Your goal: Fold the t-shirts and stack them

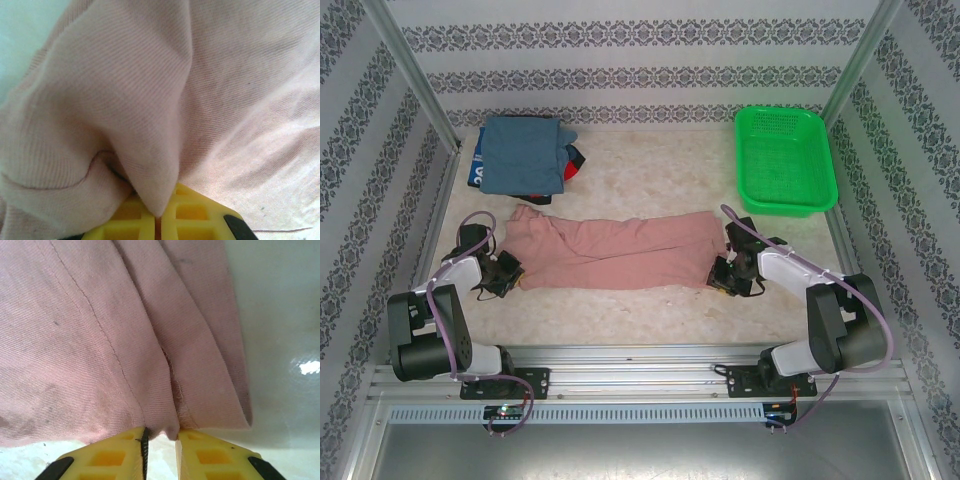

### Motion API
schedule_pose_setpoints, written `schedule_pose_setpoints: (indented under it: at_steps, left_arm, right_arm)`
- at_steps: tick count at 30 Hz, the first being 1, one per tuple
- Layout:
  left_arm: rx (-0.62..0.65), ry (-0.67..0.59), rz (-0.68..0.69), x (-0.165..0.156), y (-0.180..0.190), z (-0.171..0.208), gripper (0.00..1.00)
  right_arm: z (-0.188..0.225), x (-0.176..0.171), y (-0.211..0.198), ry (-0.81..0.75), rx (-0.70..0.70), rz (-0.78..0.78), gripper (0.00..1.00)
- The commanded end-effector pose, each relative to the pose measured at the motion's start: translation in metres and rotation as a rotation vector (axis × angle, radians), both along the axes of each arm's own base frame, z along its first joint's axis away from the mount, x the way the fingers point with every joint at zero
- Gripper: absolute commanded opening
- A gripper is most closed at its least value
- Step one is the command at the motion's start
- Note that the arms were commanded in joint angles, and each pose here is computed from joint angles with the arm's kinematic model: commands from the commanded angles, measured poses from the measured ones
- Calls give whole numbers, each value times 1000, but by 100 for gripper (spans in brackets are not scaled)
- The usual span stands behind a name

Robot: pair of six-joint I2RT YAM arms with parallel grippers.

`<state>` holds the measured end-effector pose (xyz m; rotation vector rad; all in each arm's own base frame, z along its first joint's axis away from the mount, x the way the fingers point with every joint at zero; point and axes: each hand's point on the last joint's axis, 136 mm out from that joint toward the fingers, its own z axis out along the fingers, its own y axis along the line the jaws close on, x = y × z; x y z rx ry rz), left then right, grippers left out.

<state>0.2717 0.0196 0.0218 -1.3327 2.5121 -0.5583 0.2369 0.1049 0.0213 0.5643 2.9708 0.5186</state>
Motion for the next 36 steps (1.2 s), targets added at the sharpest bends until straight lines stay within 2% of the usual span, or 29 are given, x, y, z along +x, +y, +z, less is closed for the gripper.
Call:
schedule_pose_setpoints:
  at_steps: [1,11,23,29,36]
  left_arm:
    - [2,-24,-10,2,2,5,6]
    - [8,-24,-10,2,3,6,6]
    - [29,-84,-13,16,8,37,4]
    - [13,-95,-2,18,6,37,3]
    - [27,-100,-2,21,9,44,2]
  right_arm:
    - [1,-2,1,-4,-10,5,22]
    - [3,-5,-4,0,-20,0,0]
    - [21,-1,-23,-25,-56,-7,0]
    - [18,0,-18,-16,-28,3,0]
    - [28,-1,-41,-19,-92,-20,0]
